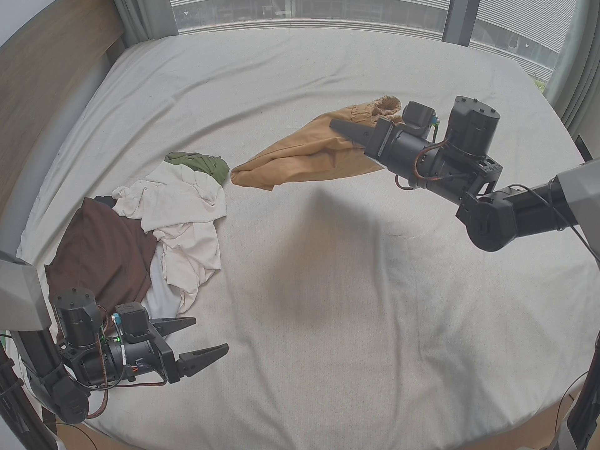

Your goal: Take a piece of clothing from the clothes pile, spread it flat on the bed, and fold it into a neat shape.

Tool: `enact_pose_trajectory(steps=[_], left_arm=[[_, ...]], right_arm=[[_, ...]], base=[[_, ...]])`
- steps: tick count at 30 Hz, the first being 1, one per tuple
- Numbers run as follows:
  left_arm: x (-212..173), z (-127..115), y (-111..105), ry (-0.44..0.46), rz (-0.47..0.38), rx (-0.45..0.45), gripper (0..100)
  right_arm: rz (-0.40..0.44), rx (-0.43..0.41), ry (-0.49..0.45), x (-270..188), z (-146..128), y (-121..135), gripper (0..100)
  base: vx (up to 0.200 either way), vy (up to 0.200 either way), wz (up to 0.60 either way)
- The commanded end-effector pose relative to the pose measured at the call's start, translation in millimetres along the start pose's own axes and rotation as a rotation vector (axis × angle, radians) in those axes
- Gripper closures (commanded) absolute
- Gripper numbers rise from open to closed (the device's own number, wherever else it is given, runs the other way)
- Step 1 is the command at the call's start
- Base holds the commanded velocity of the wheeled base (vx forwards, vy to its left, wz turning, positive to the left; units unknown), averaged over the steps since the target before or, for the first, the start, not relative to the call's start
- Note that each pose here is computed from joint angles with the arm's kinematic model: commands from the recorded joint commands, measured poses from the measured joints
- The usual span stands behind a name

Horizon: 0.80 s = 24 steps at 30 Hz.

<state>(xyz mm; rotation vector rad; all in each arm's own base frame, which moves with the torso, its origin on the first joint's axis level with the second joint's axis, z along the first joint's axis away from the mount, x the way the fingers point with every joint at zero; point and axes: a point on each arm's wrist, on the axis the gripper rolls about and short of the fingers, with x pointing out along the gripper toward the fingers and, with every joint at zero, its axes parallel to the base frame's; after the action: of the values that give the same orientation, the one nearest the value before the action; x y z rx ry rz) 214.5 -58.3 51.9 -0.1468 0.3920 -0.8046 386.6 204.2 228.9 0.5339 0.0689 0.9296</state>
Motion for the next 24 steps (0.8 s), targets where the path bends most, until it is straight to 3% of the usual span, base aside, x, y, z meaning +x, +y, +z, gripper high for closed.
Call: enact_pose_trajectory(steps=[1,11,17,24], left_arm=[[0,-3,0,0.012,-0.005,-0.009,0],[-2,-3,0,0.013,0.000,-0.012,0],[-2,-4,-1,0.019,-0.006,-0.016,0],[-4,-5,-2,0.021,-0.010,-0.016,0]], right_arm=[[-0.021,0.007,0.008,20,-8,-26,100],[-0.020,-0.017,-0.039,54,-2,-57,100],[-0.080,0.007,0.004,55,-33,-95,100],[-0.146,0.032,0.080,34,-69,-116,100]], base=[[0.000,0.000,0.00],[0.000,0.000,0.00],[0.000,0.000,0.00],[0.000,0.000,0.00]])
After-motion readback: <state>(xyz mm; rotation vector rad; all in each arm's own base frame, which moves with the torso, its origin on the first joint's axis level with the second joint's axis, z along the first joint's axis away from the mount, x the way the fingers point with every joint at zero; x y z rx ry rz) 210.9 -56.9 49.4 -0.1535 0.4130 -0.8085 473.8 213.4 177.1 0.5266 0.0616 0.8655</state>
